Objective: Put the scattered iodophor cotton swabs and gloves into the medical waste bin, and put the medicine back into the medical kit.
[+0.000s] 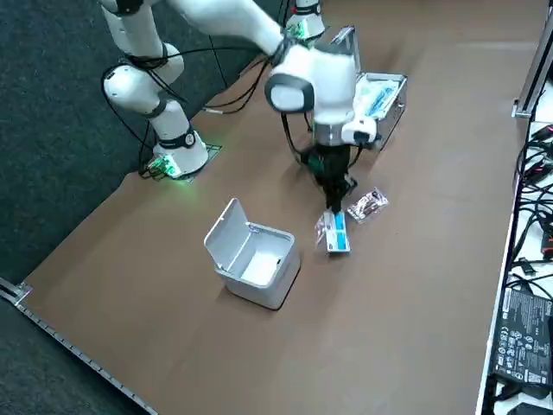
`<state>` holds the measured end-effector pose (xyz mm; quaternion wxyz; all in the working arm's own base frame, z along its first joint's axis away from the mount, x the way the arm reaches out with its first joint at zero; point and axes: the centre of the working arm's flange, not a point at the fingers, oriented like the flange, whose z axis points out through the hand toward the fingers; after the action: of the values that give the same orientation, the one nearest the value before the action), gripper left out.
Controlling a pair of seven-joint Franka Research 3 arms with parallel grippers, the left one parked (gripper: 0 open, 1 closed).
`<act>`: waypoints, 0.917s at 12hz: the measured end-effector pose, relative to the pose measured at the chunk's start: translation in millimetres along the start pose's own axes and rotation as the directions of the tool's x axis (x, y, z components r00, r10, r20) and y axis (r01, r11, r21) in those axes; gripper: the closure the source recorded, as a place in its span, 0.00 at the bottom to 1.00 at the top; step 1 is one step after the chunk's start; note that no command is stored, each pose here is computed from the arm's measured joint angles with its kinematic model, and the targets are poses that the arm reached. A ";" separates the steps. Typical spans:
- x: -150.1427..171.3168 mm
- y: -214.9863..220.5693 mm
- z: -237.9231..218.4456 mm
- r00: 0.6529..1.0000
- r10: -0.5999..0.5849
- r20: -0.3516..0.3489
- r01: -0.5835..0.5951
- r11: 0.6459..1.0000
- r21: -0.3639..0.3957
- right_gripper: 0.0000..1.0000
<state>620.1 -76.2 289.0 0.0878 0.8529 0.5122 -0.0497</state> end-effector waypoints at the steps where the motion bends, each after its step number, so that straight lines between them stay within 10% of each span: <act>1: -3.9 6.3 -23.4 1.000 0.027 -0.006 -0.026 1.000 0.004 0.99; 6: -39.6 26.6 -100.4 0.993 0.115 0.021 -0.116 0.992 0.045 0.99; 11: -128.8 39.9 -73.3 0.976 0.197 0.090 -0.209 0.965 0.159 0.99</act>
<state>594.4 -191.3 387.3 0.0389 0.9029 0.4125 -0.1145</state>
